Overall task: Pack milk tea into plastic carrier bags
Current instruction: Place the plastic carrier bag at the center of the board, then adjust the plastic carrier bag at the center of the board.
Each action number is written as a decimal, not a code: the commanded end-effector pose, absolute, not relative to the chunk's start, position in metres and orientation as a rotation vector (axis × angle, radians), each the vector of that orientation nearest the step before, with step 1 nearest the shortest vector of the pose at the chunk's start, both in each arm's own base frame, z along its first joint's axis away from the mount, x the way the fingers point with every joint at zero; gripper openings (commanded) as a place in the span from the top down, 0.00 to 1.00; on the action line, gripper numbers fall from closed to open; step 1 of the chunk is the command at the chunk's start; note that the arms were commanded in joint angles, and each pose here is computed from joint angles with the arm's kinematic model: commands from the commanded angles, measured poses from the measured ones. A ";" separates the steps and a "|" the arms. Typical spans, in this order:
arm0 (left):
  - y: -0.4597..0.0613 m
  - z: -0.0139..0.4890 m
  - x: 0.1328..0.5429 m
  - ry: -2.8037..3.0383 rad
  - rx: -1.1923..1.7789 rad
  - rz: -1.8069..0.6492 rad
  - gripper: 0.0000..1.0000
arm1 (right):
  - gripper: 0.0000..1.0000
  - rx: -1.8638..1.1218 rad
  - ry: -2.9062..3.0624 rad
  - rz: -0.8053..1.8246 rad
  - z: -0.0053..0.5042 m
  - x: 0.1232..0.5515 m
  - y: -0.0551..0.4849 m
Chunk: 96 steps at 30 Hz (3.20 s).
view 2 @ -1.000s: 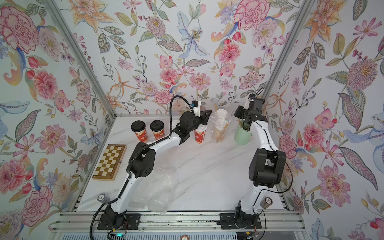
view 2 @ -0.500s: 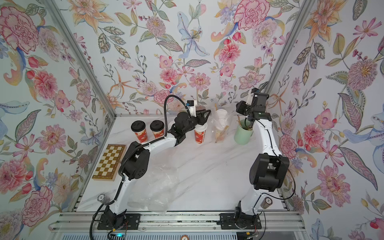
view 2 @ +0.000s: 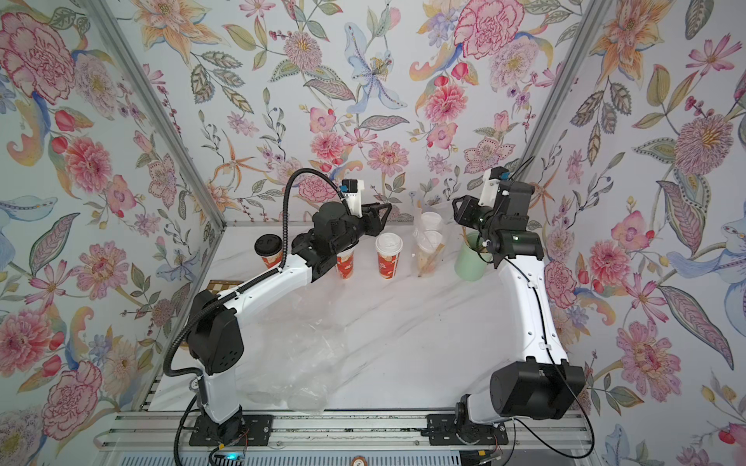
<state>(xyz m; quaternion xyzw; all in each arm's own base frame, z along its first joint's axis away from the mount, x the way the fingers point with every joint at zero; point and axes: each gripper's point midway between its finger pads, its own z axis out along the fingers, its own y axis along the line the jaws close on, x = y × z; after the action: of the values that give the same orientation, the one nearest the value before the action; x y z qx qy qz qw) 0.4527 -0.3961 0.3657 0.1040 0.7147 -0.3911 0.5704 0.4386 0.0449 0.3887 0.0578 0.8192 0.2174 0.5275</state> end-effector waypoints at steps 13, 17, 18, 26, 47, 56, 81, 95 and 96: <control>-0.281 0.232 0.342 2.235 0.280 -0.434 0.55 | 0.53 -0.210 2.271 0.759 0.290 0.322 0.212; -0.248 0.205 0.318 2.299 0.222 -0.373 0.55 | 0.52 -0.316 2.350 0.833 0.253 0.286 0.255; -0.241 0.200 0.314 2.307 0.204 -0.366 0.55 | 0.51 -0.326 2.362 0.857 0.245 0.280 0.262; -0.206 0.187 0.290 2.301 0.092 -0.429 0.56 | 0.45 -0.370 2.545 1.092 0.163 0.205 0.312; -0.277 0.141 0.269 2.428 0.212 -0.672 0.57 | 0.49 -0.345 2.679 1.390 0.054 0.159 0.357; -0.286 0.102 0.272 2.506 0.225 -0.628 0.60 | 0.90 -0.278 2.726 1.328 0.043 0.166 0.348; -0.185 0.080 0.299 2.579 0.077 -0.217 0.61 | 1.00 -0.317 2.402 0.626 0.182 0.232 0.168; -0.197 0.228 0.310 2.287 -0.015 -0.520 0.54 | 1.00 -0.281 1.863 0.550 0.285 0.251 0.149; -0.202 0.240 0.309 2.254 -0.031 -0.594 0.53 | 1.00 -0.274 1.830 0.557 0.289 0.252 0.148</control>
<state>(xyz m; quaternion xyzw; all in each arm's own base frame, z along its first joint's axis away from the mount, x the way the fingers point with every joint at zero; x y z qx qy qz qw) 0.3113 -0.1946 0.2035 0.0039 0.9106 -0.1752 0.3742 0.2435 0.1510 0.2719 -0.1215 0.8135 0.2410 0.5151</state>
